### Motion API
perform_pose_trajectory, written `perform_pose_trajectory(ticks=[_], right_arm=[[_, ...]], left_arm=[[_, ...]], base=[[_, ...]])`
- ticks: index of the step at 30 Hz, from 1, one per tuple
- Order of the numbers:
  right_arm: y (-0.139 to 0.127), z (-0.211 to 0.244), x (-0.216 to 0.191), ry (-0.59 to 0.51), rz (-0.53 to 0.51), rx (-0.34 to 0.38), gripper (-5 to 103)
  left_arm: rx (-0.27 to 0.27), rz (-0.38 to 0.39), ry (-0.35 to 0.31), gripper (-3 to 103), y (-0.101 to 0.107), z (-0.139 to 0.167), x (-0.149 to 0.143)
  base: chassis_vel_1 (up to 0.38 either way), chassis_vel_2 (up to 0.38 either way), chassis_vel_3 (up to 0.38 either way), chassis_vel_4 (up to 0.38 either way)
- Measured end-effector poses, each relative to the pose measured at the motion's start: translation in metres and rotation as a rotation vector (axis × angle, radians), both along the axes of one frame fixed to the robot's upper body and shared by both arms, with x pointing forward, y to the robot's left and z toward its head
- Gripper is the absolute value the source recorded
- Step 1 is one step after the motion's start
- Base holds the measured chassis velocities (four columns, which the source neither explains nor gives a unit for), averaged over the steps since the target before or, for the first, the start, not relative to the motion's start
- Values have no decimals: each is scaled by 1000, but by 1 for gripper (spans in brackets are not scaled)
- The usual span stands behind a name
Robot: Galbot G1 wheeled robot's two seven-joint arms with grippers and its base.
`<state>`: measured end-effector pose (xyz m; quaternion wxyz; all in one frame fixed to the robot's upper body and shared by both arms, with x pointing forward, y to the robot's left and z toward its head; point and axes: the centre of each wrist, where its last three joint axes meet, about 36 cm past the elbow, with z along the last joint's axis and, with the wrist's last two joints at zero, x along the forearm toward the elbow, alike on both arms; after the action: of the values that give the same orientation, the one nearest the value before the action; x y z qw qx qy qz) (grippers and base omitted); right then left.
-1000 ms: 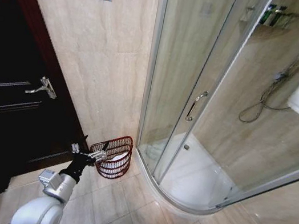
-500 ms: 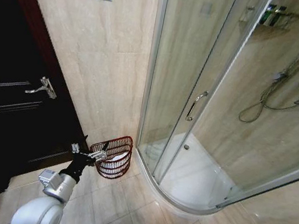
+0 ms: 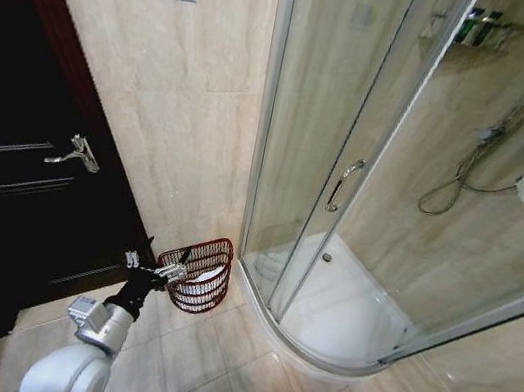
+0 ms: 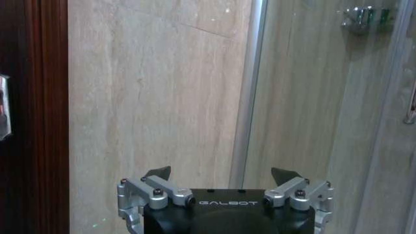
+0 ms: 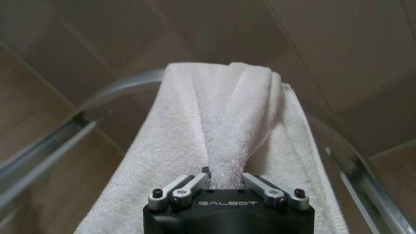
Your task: Discard the used towel into the hamper.
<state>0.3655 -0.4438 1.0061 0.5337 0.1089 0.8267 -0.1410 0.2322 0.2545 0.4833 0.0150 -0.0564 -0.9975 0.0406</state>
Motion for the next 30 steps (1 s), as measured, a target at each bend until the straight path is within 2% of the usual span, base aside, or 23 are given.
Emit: perform_pose_trajectory(ticks=[9, 13, 21, 26, 30], right_arm=[[-9, -56, -25, 84, 30, -36, 8], [-1, -71, -34, 108, 69, -55, 8], [10, -83, -45, 122, 143, -61, 8], [7, -81, -44, 114, 133, -59, 8], [-2, -69, -47, 79, 81, -63, 8]], left_arm=[[0, 0, 0, 100, 0, 0, 0], [0, 0, 0, 100, 0, 0, 0], [0, 0, 0, 100, 0, 0, 0], [0, 0, 0, 100, 0, 0, 0], [0, 0, 0, 100, 0, 0, 0]], base=[[0, 0, 0, 0], [0, 0, 0, 0], [0, 0, 0, 0], [0, 0, 0, 0], [0, 0, 0, 0]])
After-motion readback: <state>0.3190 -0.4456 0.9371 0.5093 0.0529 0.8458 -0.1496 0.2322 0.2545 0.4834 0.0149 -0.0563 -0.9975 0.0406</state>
